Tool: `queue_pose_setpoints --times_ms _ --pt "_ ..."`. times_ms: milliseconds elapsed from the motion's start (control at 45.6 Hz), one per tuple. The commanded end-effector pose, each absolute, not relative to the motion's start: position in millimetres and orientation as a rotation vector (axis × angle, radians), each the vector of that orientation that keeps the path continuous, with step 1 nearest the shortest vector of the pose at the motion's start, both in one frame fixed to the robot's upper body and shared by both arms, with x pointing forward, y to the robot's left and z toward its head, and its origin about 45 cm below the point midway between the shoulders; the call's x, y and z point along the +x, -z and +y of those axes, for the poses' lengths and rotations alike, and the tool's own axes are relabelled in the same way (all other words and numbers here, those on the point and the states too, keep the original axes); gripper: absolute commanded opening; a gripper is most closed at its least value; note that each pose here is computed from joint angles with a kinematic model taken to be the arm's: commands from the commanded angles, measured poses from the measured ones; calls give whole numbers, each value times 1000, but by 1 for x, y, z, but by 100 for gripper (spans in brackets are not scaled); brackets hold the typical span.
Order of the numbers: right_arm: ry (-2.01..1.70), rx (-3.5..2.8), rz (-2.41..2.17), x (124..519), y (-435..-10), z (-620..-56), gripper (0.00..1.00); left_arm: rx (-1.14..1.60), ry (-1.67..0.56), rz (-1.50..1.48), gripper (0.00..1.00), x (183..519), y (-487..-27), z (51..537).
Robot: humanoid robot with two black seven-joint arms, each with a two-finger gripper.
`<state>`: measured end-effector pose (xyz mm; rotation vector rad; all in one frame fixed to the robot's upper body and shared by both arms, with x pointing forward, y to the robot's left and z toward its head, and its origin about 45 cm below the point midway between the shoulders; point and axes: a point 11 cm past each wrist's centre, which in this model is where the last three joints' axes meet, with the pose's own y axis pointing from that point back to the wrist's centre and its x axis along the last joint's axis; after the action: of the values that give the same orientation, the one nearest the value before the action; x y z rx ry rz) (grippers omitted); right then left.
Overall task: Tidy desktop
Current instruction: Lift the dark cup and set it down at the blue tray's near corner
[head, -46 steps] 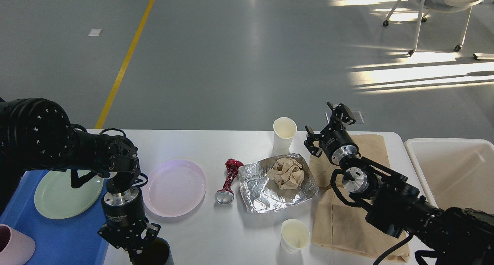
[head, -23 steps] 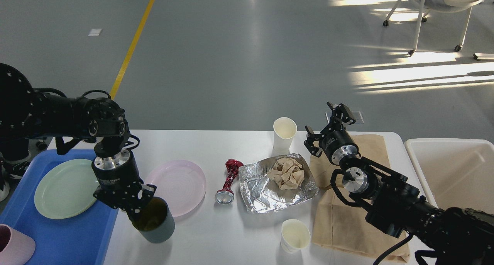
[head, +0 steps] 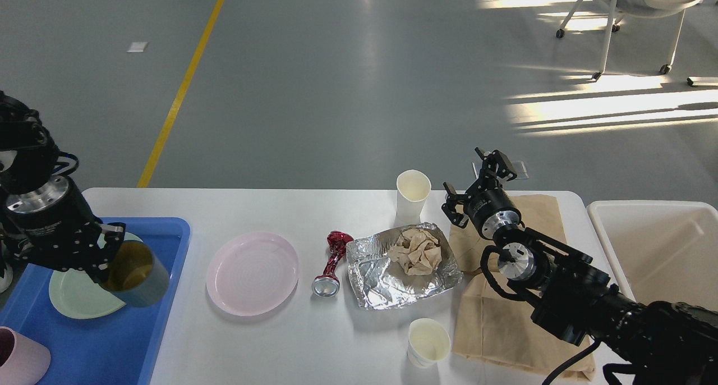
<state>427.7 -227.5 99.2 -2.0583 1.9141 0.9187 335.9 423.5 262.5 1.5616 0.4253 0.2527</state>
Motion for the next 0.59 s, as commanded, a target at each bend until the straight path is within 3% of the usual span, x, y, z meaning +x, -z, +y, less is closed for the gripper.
queue_pose_setpoints --times_ms 0,372,570 --pt "-919 -2058 1914 428 -99 -228 100 1537 -334 506 2 315 -262 459" --pt "-919 -2058 1914 428 -99 -228 100 1517 -336 703 2 259 -219 495" --pt "-919 -2058 1914 428 -99 -228 100 1502 -333 728 2 253 -200 496"
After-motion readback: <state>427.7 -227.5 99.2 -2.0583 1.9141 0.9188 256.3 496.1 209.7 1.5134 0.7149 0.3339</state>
